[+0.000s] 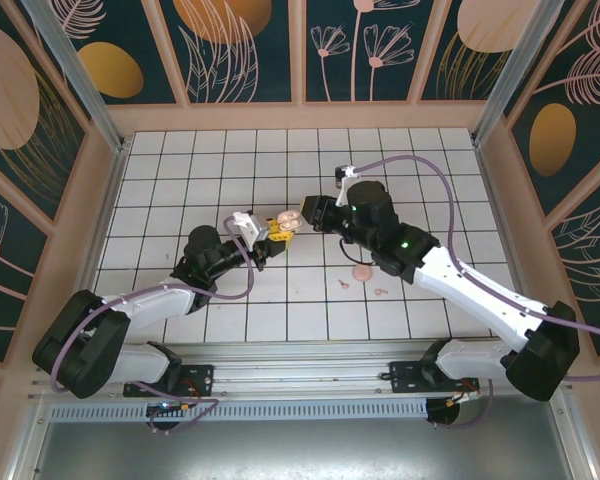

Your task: Insert wireless bluetooth earbuds into charging case

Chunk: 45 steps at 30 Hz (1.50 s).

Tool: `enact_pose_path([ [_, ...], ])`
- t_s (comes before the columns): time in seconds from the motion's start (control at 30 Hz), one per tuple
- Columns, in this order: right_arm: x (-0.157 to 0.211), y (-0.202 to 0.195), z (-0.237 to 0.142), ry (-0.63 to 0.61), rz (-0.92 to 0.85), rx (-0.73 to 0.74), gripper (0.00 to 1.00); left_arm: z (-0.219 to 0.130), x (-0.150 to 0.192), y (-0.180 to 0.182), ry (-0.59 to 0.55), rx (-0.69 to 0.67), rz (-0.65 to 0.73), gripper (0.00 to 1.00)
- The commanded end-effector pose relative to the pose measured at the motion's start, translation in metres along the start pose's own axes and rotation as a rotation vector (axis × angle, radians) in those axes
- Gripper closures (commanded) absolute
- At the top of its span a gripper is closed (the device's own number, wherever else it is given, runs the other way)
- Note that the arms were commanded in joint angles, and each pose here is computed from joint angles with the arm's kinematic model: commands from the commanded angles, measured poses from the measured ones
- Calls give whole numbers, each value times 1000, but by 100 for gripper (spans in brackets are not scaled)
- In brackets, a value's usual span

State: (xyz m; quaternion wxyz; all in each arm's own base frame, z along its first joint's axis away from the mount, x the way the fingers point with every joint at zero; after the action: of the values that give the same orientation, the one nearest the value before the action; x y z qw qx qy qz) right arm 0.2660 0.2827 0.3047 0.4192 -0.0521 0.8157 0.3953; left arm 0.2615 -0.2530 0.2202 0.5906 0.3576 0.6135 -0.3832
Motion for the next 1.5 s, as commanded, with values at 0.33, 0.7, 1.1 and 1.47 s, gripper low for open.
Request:
enact_pose_path([
  [0.33, 0, 36, 13, -4, -49, -131, 78, 5, -24, 1, -97, 10, -17, 89],
  [0.7, 15, 31, 12, 32, -32, -120, 78, 5, -28, 2, -120, 6, -30, 89],
  [1.1, 26, 27, 11, 65, -30, -115, 78, 5, -34, 4, -146, -7, -42, 89],
  [1.47, 37, 28, 11, 112, -26, -141, 78, 4, -36, 3, -155, -6, -46, 89],
])
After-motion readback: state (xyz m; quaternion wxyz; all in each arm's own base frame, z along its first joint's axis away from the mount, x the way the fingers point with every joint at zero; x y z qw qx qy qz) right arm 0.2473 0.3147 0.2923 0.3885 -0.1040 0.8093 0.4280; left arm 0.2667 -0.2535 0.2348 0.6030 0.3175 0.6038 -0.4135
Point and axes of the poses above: each hand's point on the last joint's axis, 136 mm out from that joint toward the fingers, its own z axis out along the fingers, its own y axis along the line the jaws close on, x = y × z, the point moved 3 cm from there along -z, back along the fingers, and after that the axes turned 3 degrees about -z, right-handed, at the moved point
